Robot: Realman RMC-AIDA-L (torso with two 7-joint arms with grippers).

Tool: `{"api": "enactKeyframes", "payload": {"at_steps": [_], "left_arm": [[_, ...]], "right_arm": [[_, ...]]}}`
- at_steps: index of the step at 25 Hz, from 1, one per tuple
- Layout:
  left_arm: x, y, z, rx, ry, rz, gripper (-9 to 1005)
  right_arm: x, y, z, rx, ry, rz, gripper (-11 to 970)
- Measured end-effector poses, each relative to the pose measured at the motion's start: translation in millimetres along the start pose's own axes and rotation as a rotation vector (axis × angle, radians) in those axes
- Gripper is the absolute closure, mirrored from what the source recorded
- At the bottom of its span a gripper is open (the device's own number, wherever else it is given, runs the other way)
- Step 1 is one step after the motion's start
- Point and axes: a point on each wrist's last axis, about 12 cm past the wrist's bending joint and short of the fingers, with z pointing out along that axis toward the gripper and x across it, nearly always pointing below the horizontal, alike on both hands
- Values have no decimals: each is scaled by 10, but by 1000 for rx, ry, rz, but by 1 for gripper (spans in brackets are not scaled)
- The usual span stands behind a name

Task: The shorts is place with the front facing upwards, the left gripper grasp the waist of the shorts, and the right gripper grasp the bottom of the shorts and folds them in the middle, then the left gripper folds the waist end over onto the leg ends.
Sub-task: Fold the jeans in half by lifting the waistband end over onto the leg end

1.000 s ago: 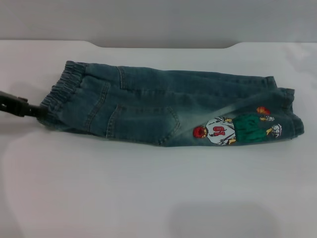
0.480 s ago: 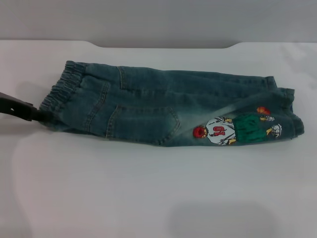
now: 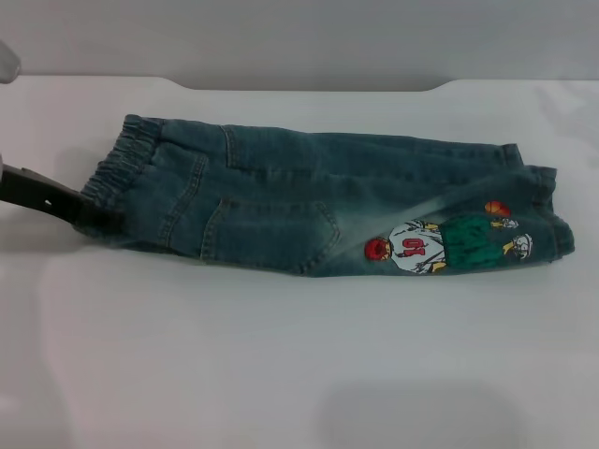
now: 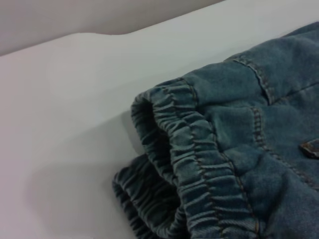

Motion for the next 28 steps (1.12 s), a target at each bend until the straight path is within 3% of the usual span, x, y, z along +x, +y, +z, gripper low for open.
{"api": "enactKeyframes", "payload": {"at_steps": [7, 12, 23, 28], "left_arm": [[36, -5, 30, -1, 53, 12, 388], [33, 1, 34, -17, 50, 17, 604], [-7, 18, 1, -38, 33, 28, 952], [-192, -32, -209, -58, -21, 78, 951]], "right_arm": [[-2, -7, -5, 2, -1, -2, 516], [-5, -14, -8, 5, 0, -3, 515], [15, -29, -31, 13, 6, -1, 516], [80, -40, -19, 27, 26, 18, 515]]}}
